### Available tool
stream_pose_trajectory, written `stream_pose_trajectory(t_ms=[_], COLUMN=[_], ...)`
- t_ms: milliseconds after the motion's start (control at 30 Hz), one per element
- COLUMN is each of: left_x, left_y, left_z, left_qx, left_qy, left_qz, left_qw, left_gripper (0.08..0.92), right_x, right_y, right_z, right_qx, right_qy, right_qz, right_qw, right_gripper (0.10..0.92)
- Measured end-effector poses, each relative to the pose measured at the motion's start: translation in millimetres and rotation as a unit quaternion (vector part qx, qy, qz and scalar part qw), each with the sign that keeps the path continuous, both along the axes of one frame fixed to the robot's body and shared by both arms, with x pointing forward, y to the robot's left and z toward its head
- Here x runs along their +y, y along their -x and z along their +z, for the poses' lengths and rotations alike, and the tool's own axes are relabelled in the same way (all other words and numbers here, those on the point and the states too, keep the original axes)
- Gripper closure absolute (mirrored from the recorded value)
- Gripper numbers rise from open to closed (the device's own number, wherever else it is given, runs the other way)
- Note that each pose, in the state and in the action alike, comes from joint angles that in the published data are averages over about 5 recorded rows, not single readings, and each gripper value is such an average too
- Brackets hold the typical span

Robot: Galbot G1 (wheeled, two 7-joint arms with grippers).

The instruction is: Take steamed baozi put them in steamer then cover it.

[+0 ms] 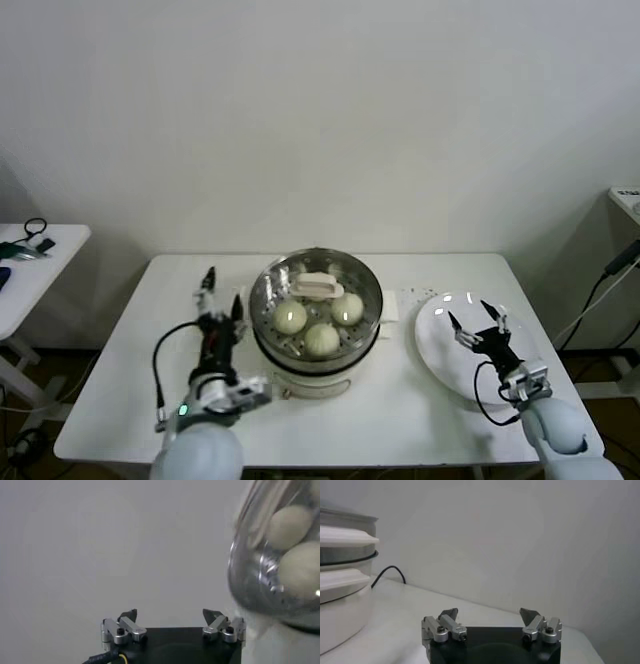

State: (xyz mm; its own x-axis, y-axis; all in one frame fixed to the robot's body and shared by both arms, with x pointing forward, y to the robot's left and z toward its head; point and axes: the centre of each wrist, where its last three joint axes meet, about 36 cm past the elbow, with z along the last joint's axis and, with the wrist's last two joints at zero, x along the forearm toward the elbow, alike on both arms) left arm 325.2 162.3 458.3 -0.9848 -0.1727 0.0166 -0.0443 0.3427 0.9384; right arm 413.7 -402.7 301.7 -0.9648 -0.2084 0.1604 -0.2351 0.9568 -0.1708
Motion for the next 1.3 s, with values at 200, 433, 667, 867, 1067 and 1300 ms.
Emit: stream_pose_trajectory(t_ms=[200, 433, 667, 867, 1067, 1300], left_x=[47, 97, 128, 141, 149, 153], left_y=[7, 17, 26, 34, 41, 44], left_z=[-7, -29, -67, -88, -100, -112], left_qx=[-0.004, -0.032, -0.051, -0.066, -0.073, -0.074], left_qy=[0.104, 0.259, 0.388, 0.441, 0.462, 0.472], left_qz=[0.017, 0.005, 0.010, 0.016, 0.022, 0.023], left_qw=[0.994, 0.965, 0.920, 0.895, 0.884, 0.878], left_gripper=[0.177, 0.177, 0.177, 0.177, 0.177, 0.177], right_x=[-2, 1, 1, 1, 2, 4], right_y=[4, 9, 12, 15, 17, 21], right_z=[2, 3, 6, 10, 14, 18], right_qx=[-0.004, -0.007, -0.009, -0.012, -0.014, -0.018], right_qy=[-0.002, -0.011, -0.018, -0.024, -0.026, -0.027], right_qz=[-0.003, -0.005, -0.007, -0.008, -0.007, -0.009], right_qw=[1.000, 1.000, 1.000, 1.000, 1.000, 0.999], right_gripper=[0.200, 0.200, 0.200, 0.200, 0.200, 0.200])
